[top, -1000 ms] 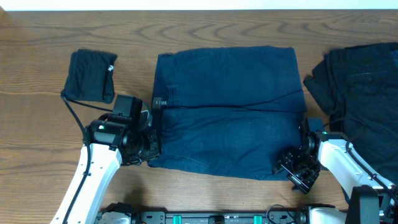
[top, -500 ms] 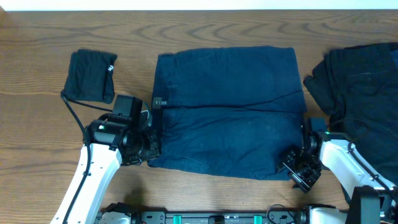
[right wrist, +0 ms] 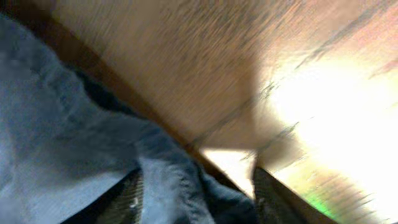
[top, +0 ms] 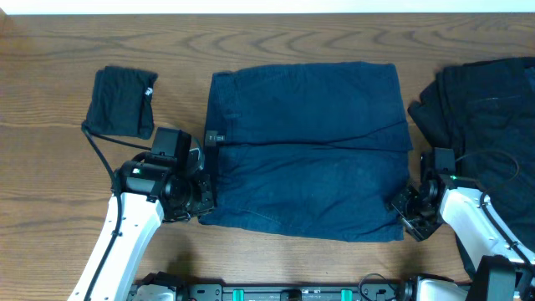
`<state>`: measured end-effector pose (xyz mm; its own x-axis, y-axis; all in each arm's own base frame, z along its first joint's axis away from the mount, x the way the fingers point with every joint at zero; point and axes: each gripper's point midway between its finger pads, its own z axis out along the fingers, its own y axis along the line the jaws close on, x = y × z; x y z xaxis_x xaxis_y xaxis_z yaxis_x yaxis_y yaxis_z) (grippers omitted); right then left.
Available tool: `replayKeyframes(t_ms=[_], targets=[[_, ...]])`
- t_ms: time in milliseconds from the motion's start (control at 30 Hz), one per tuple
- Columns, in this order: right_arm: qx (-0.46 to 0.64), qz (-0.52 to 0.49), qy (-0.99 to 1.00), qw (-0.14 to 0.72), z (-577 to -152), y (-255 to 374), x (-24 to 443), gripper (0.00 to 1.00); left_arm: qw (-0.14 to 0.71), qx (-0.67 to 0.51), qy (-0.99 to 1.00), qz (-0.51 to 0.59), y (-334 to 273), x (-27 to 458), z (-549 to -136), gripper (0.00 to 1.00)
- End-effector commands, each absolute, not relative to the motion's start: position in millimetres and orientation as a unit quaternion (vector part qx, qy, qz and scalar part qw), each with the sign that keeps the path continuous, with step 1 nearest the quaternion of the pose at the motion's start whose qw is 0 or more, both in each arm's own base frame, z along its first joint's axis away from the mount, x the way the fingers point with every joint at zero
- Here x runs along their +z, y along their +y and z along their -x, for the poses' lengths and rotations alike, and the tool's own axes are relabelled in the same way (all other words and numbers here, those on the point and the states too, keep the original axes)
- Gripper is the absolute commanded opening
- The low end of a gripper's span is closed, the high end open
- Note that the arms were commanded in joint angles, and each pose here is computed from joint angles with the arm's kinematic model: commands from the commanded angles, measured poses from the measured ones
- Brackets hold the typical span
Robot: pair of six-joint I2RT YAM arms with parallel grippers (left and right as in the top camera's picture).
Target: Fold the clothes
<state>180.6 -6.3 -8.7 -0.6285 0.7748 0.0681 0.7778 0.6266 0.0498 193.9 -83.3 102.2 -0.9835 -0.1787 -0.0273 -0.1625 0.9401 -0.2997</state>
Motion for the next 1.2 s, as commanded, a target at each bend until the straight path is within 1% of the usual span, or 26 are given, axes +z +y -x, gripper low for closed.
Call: replayKeyframes(t_ms=[0,67,133,167,300,433,533,567,600,633,667,700,800,967,1067,1133,1167], targets=[[-0.018,0.421,-0.906,0.043,-163.8,-10.1,-26.5,0.48,0.024,-0.144,0.986,0.084,-80.8,99.9,-191.6,0.17],[-0.017,0.420,-0.906,0.044,-163.0,-9.9,-26.5,0.42,0.024,-0.144,0.986,0.084,-80.8,99.9,-191.6,0.17],[-0.017,0.420,-0.906,0.045,-162.6,-9.9,-26.4,0.38,0.024,-0.143,0.986,0.084,-80.8,99.9,-191.7,0.17],[-0.017,0.420,-0.906,0.045,-162.5,-9.7,-26.4,0.34,0.024,-0.143,0.986,0.084,-80.8,99.9,-191.7,0.17],[-0.019,0.418,-0.907,0.048,-161.6,-8.8,-26.3,0.28,0.024,-0.143,0.986,0.084,-80.8,99.9,-191.7,0.17],[-0.046,0.409,-0.910,0.053,-164.2,0.0,-25.6,0.26,0.024,-0.143,0.986,0.084,-80.8,99.9,-191.7,0.17],[-0.062,0.409,-0.909,0.052,-167.5,5.0,-25.0,0.18,0.024,-0.144,0.986,0.084,-80.8,99.9,-191.6,0.17],[-0.069,0.409,-0.909,0.053,-168.1,7.1,-24.7,0.18,0.024,-0.143,0.986,0.084,-80.8,99.9,-191.7,0.17],[-0.071,0.409,-0.908,0.053,-168.4,7.7,-24.6,0.22,0.024,-0.143,0.986,0.084,-80.8,99.9,-191.7,0.16],[-0.073,0.409,-0.908,0.055,-167.9,8.6,-24.4,0.33,0.024,-0.144,0.986,0.084,-80.8,99.9,-191.6,0.17],[-0.074,0.409,-0.908,0.058,-166.9,9.5,-24.2,0.40,0.024,-0.144,0.986,0.084,-80.8,99.9,-191.6,0.17],[-0.075,0.408,-0.908,0.062,-165.5,10.1,-24.0,0.43,0.024,-0.144,0.986,0.084,-80.8,99.9,-191.6,0.16],[-0.079,0.401,-0.910,0.069,-162.5,12.7,-23.4,0.49,0.024,-0.144,0.986,0.084,-80.8,99.9,-191.6,0.17],[-0.077,0.398,-0.911,0.078,-157.8,13.4,-22.9,0.49,0.024,-0.143,0.986,0.084,-80.8,99.9,-191.7,0.17],[-0.076,0.399,-0.910,0.083,-155.6,13.6,-22.6,0.41,0.024,-0.144,0.986,0.084,-80.8,99.9,-191.6,0.17],[-0.076,0.399,-0.910,0.083,-155.6,13.7,-22.6,0.26,0.024,-0.143,0.986,0.084,-80.7,99.9,-191.6,0.17],[-0.076,0.398,-0.910,0.083,-155.6,13.7,-22.6,0.22,0.024,-0.144,0.986,0.084,-80.8,99.9,-191.6,0.17]])
